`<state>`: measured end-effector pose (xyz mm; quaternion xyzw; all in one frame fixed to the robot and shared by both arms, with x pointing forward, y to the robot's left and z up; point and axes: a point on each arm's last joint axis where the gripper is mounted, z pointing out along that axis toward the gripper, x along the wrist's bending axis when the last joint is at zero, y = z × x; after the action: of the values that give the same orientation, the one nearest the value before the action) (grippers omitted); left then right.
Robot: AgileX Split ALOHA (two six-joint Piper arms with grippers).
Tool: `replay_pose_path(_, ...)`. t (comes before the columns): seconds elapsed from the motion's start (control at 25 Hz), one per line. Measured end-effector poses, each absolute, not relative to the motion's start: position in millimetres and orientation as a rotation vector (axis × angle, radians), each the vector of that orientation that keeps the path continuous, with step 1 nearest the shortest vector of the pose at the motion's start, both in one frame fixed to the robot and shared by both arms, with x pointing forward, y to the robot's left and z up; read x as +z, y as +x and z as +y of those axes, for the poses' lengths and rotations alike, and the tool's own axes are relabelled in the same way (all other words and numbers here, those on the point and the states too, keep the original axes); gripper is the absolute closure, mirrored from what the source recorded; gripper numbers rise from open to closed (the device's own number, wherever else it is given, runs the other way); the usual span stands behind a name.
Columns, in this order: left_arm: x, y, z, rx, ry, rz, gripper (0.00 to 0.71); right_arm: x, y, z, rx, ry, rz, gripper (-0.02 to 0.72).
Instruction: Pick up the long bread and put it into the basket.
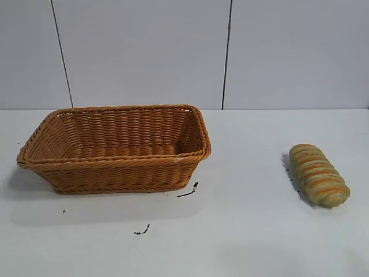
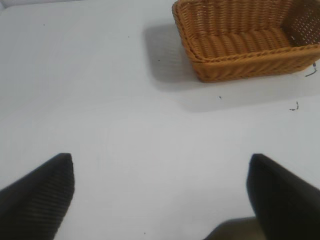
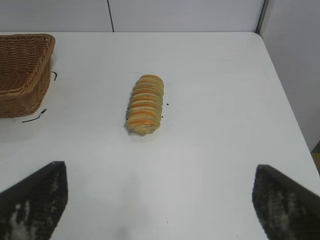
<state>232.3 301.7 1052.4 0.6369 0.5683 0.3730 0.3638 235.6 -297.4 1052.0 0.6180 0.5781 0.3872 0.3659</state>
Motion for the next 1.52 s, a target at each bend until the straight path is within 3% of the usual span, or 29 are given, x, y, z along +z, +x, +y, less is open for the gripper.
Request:
replay_pose_path(0.48,1052,232,302,0.960,1.639,1.462,0.014,1052,236,-297,0.990,1.588,1.492,0.010)
replay_pose_path(0.68,1052,232,302,0.960,1.639,1.462,0.014,1064,263,-298,0.901,1.675,1.581,0.010)
replay_pose_path(1.0,1052,232,302,0.960,1.639,1.462,0.014,1069,360,-300,0.654,1.880,1.791,0.010)
replay_pose_path(1.28,1052,232,302,0.960,1.639,1.462,0.014,1040,465,-302,0.377,2.055,1.998,0.010)
replay_pose_path(1.52,1052,232,302,0.960,1.639,1.462,0.014,1019,540,-289,0.307,2.048,2.101,0.010)
